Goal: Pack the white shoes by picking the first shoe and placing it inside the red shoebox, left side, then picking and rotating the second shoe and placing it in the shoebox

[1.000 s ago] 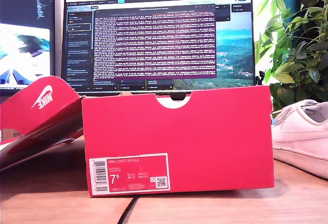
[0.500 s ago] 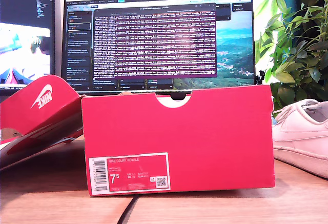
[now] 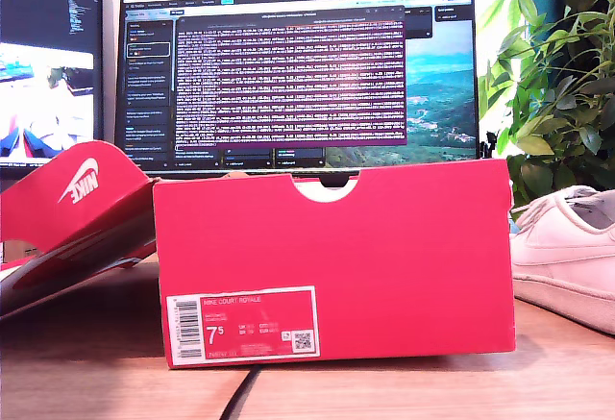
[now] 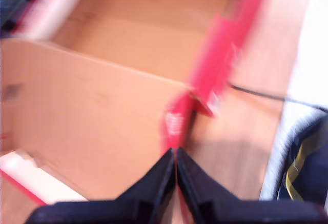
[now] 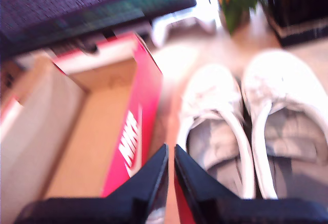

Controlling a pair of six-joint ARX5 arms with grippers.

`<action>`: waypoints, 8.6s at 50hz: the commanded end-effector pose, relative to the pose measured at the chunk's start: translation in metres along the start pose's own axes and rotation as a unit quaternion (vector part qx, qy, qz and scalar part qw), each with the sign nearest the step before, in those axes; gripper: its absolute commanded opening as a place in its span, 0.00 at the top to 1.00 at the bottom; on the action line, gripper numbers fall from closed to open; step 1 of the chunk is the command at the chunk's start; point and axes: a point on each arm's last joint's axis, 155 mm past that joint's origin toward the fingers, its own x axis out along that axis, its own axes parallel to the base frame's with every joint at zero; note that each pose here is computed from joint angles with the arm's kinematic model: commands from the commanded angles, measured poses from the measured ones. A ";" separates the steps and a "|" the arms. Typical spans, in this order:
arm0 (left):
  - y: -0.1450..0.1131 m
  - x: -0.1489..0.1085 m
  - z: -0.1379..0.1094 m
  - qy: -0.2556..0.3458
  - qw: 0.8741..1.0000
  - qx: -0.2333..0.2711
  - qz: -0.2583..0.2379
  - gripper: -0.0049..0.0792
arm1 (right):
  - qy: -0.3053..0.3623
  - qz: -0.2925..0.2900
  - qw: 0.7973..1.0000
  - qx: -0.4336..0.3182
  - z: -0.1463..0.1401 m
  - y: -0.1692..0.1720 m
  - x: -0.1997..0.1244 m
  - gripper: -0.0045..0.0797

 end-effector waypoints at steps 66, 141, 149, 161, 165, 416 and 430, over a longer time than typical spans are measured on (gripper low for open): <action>-0.020 0.102 0.011 0.087 0.994 0.063 -0.021 0.96 | 0.361 -0.069 0.927 -0.079 -0.099 -0.008 0.082 0.50; -0.017 0.102 0.014 0.082 0.995 0.051 -0.015 0.96 | 0.186 0.108 0.977 0.011 0.062 0.210 0.084 0.96; -0.016 0.102 0.014 0.084 0.995 0.051 -0.012 0.96 | 0.173 0.142 0.974 0.042 0.061 0.244 0.089 0.96; -0.012 0.102 0.012 0.090 0.995 0.053 -0.001 0.96 | 0.200 0.150 0.967 0.053 0.034 0.267 0.108 0.96; -0.011 0.102 0.011 0.091 0.994 0.053 0.001 0.96 | 0.210 0.148 0.965 0.048 0.023 0.271 0.117 0.96; -0.008 0.103 0.010 0.083 0.996 0.035 -0.011 0.96 | 0.145 -0.501 0.668 0.531 -0.126 -0.119 0.014 0.10; -0.008 0.103 0.010 0.083 0.996 0.035 -0.011 0.96 | 0.120 -0.497 0.604 0.611 -0.159 -0.117 0.023 0.69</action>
